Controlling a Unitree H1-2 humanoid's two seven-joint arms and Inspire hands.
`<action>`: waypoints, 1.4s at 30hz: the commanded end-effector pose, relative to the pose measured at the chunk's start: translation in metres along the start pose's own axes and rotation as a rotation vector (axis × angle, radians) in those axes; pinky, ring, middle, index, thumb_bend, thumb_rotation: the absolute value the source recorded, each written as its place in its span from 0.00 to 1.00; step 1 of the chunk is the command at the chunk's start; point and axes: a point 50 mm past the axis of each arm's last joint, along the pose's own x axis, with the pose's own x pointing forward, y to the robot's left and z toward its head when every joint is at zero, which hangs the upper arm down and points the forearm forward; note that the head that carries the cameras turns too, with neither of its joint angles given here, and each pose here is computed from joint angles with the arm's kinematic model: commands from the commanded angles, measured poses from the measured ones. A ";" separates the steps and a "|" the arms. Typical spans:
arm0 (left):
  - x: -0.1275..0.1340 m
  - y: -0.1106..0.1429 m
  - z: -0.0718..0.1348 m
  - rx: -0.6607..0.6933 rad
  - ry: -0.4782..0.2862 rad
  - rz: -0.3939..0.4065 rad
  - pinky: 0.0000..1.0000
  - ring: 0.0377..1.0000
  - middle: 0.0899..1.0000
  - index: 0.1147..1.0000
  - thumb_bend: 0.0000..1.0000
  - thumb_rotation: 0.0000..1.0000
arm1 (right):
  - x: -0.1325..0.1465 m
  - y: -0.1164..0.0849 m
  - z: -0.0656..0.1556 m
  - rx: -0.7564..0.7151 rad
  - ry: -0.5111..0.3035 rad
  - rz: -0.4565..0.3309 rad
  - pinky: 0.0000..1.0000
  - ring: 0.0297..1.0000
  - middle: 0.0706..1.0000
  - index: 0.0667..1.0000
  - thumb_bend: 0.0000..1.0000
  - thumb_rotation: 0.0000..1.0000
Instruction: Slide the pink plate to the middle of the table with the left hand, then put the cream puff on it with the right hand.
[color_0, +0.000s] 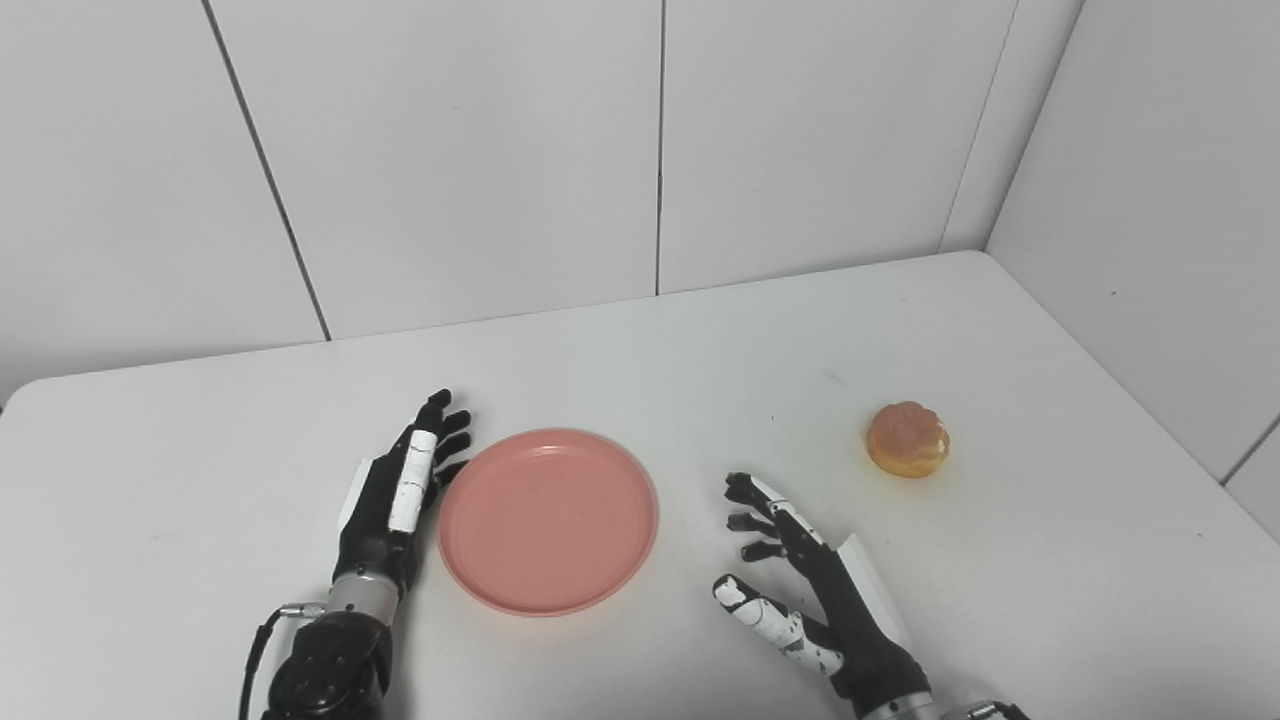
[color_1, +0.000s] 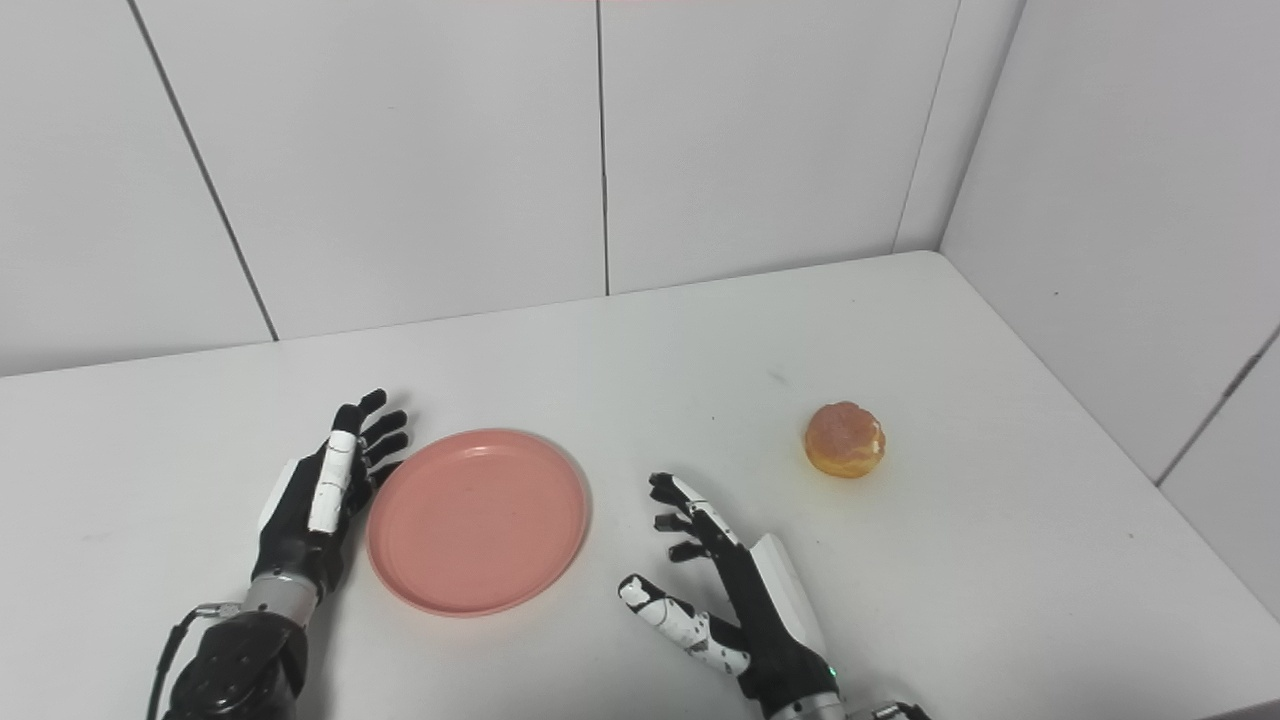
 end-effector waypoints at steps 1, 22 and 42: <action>0.002 0.004 -0.001 -0.005 -0.025 -0.001 0.82 0.88 0.87 0.89 0.96 1.00 | 0.010 -0.018 0.011 -0.098 -0.049 -0.078 0.67 0.80 0.87 0.87 0.85 0.86; 0.003 0.016 -0.022 0.010 -0.046 0.019 0.83 0.86 0.85 0.88 0.99 0.99 | 0.019 -0.091 0.048 -0.531 -0.160 -0.361 0.68 0.80 0.85 0.86 0.77 0.72; 0.003 0.016 -0.021 0.003 -0.038 0.010 0.85 0.87 0.86 0.89 0.98 0.99 | 0.060 -0.139 0.036 -0.753 -0.030 -0.213 0.70 0.80 0.82 0.79 0.95 0.50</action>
